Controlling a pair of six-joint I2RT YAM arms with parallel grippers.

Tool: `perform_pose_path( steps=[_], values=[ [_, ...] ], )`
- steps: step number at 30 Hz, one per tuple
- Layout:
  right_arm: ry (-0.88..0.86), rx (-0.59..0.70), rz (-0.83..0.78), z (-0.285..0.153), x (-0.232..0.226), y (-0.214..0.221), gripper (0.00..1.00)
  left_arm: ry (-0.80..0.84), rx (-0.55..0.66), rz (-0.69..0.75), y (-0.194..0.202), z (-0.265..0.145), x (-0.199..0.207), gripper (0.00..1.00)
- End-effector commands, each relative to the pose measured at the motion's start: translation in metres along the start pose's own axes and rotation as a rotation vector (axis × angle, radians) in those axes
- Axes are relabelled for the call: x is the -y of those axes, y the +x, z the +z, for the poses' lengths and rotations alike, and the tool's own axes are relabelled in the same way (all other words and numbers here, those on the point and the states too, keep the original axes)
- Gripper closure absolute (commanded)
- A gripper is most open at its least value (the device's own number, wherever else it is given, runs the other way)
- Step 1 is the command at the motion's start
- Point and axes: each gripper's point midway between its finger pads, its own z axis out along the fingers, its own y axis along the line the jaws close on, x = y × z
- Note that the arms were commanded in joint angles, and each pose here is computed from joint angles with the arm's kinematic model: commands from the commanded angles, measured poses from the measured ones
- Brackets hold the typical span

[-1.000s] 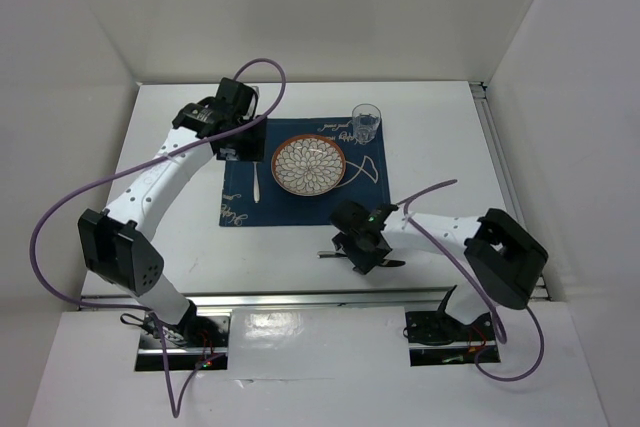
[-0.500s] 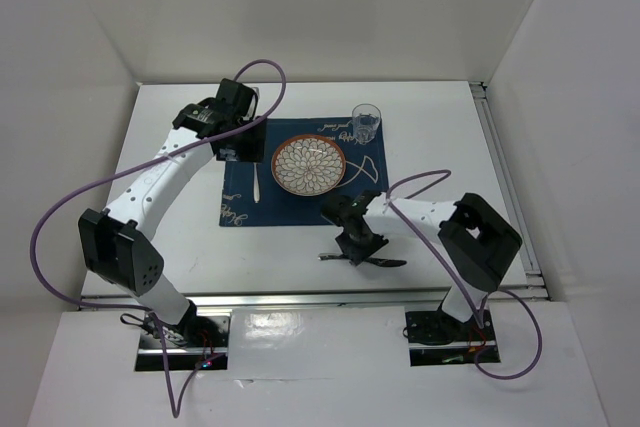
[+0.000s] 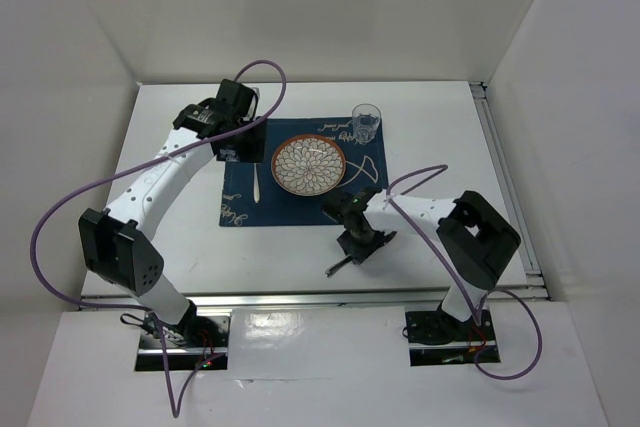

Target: Set the dinner table for one person

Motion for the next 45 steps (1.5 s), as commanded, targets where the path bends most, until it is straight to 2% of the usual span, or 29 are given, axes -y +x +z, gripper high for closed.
perform_pose_path(
  steps=[1, 3, 6, 13, 16, 21, 27, 30, 38, 41, 42, 44, 45],
  values=[
    [0.122, 0.171, -0.109, 0.023, 0.035, -0.033, 0.52, 0.026, 0.03, 0.023, -0.004, -0.007, 0.003, 0.29],
    [0.108, 0.167, -0.13, 0.023, 0.035, -0.033, 0.45, 0.026, 0.03, 0.032, -0.004, -0.007, 0.002, 0.29],
    [0.063, 0.159, -0.136, 0.025, 0.028, -0.034, 0.41, 0.026, 0.03, 0.032, -0.004, -0.007, 0.002, 0.29],
    [0.003, 0.082, -0.145, 0.039, 0.016, -0.031, 0.42, 0.026, 0.03, 0.032, -0.004, -0.007, 0.002, 0.29],
    [0.048, 0.075, -0.145, 0.05, 0.023, -0.028, 0.47, 0.034, 0.027, 0.033, -0.003, -0.007, 0.004, 0.29],
    [0.085, 0.07, -0.101, 0.054, 0.025, -0.026, 0.68, 0.032, 0.019, 0.043, 0.0, -0.005, 0.003, 0.29],
    [0.134, 0.163, -0.046, 0.04, 0.05, -0.047, 0.83, 0.019, 0.013, 0.044, 0.002, -0.003, 0.0, 0.29],
    [0.098, 0.223, -0.042, 0.022, 0.051, -0.063, 0.89, 0.03, 0.019, 0.043, 0.001, -0.003, 0.002, 0.29],
    [0.085, 0.37, -0.079, -0.016, 0.055, -0.097, 0.89, 0.043, 0.025, 0.042, -0.001, -0.003, 0.005, 0.29],
    [0.033, 0.405, -0.129, -0.031, 0.041, -0.105, 0.89, 0.046, 0.033, 0.041, -0.002, -0.006, 0.005, 0.29],
    [0.021, 0.424, -0.201, -0.034, 0.036, -0.109, 0.89, 0.046, 0.033, 0.041, -0.002, -0.006, 0.005, 0.29],
    [-0.045, 0.444, -0.228, -0.046, 0.016, -0.112, 0.89, 0.046, 0.033, 0.041, -0.002, -0.006, 0.005, 0.29],
    [-0.056, 0.458, -0.321, -0.05, 0.011, -0.114, 0.89, 0.046, 0.033, 0.041, -0.002, -0.006, 0.005, 0.29]
  ],
)
